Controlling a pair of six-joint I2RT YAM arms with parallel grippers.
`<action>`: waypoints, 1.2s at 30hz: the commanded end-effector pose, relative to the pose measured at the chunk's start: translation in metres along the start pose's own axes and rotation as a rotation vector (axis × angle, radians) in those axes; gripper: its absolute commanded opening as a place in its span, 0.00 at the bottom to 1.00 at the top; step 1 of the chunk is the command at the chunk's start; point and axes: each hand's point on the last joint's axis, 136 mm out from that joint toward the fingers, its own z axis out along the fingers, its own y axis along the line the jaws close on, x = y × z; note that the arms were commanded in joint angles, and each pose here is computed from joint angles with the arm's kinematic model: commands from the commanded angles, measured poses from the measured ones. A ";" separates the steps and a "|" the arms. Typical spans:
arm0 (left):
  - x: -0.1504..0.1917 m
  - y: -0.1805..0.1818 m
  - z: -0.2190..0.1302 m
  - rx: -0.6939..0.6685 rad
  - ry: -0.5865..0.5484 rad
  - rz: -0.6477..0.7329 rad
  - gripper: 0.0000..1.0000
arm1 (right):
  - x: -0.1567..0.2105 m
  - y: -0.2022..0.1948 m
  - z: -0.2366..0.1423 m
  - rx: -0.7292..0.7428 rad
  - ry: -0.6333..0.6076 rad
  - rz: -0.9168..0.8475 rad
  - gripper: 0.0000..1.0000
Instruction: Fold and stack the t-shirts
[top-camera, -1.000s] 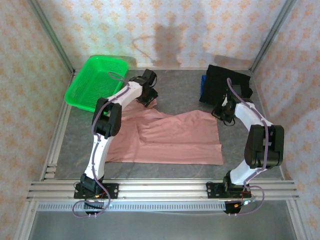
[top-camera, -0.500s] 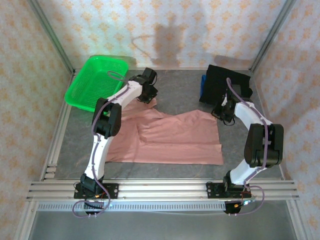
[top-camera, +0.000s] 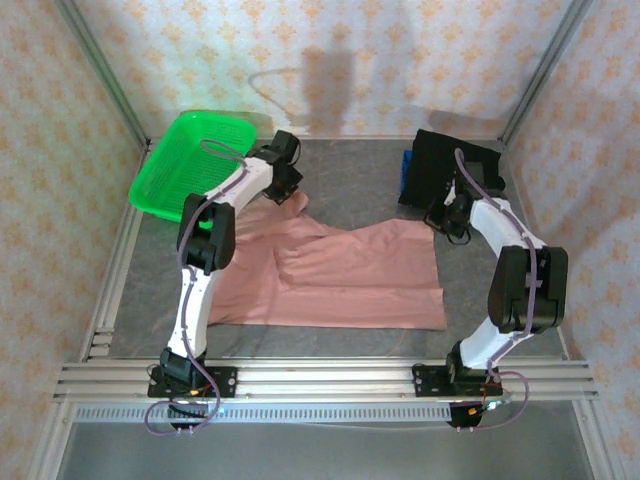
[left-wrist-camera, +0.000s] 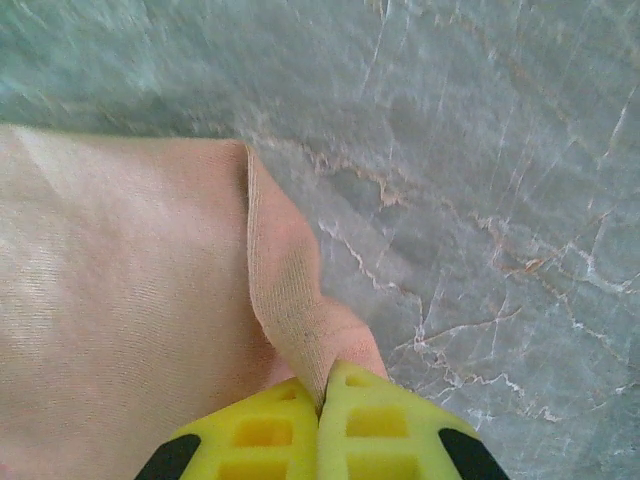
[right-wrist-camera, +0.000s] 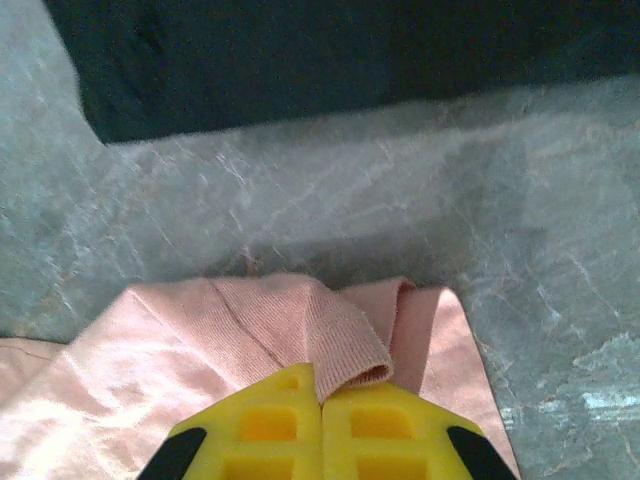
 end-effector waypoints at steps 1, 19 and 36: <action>-0.043 -0.028 -0.082 0.124 -0.122 0.054 0.00 | -0.021 0.004 -0.019 0.018 -0.070 -0.008 0.00; -0.100 0.019 -0.199 0.236 -0.256 0.070 0.00 | -0.054 -0.012 -0.035 0.170 -0.179 -0.070 0.00; -0.087 0.025 -0.189 0.268 -0.215 0.103 0.00 | -0.034 -0.024 -0.018 0.163 -0.169 -0.028 0.00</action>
